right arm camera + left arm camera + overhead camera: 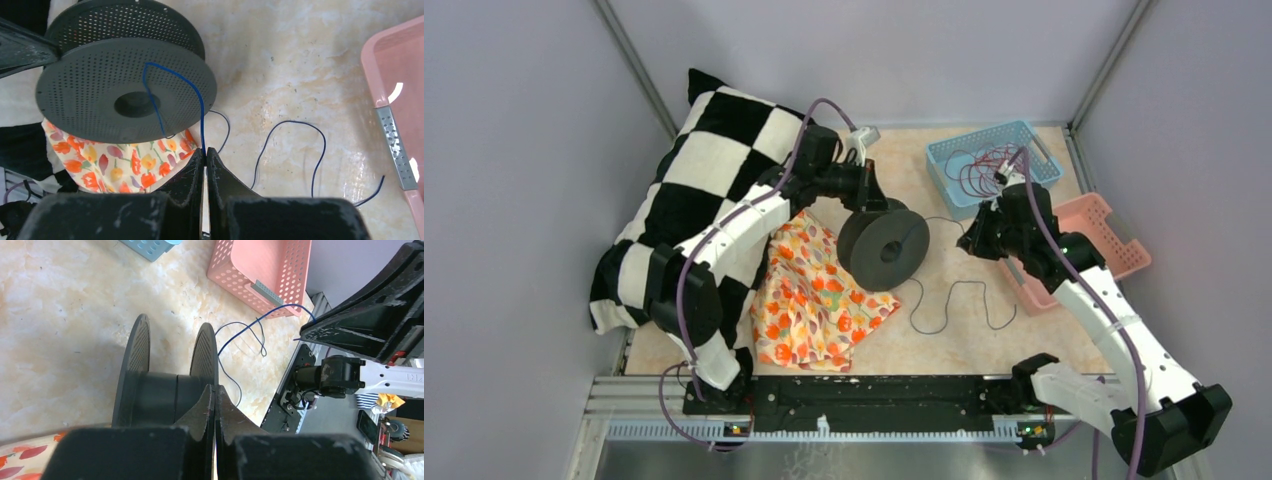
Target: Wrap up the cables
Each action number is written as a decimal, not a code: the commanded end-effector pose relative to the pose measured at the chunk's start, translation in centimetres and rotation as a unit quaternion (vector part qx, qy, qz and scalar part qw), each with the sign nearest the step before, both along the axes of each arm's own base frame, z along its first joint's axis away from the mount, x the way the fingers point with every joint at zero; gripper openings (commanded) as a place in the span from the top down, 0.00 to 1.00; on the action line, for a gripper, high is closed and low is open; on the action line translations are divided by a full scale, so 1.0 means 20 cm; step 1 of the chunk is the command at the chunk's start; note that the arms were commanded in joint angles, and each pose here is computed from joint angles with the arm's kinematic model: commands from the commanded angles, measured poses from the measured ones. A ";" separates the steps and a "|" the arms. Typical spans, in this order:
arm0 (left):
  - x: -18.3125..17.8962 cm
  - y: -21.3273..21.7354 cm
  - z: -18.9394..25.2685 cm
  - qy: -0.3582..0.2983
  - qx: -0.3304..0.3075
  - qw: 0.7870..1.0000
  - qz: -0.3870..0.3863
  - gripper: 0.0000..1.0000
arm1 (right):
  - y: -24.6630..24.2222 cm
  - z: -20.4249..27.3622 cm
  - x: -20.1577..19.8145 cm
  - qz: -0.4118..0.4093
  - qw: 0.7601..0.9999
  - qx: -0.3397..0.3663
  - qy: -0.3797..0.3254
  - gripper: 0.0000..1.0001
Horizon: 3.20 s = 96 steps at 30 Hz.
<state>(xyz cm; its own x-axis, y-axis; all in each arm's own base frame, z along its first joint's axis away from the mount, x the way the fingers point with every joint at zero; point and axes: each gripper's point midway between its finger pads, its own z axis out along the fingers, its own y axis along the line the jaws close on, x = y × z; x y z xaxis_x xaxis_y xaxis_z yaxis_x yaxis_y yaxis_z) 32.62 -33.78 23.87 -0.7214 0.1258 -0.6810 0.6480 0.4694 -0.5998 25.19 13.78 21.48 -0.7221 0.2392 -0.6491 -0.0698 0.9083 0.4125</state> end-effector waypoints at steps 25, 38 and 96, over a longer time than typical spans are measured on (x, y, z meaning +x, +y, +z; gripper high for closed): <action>-0.16 -0.12 0.45 -0.100 -0.060 0.993 -0.017 0.70 | 0.09 -0.13 0.02 0.021 0.999 0.034 0.010 1.00; -0.04 0.01 0.45 -0.137 0.014 0.988 0.063 0.57 | 0.00 0.22 -0.12 0.067 0.995 -0.003 -0.067 1.00; -0.21 0.05 0.71 -0.101 -0.067 0.991 0.061 0.60 | 0.35 0.60 0.27 -0.016 0.986 0.166 -0.020 1.00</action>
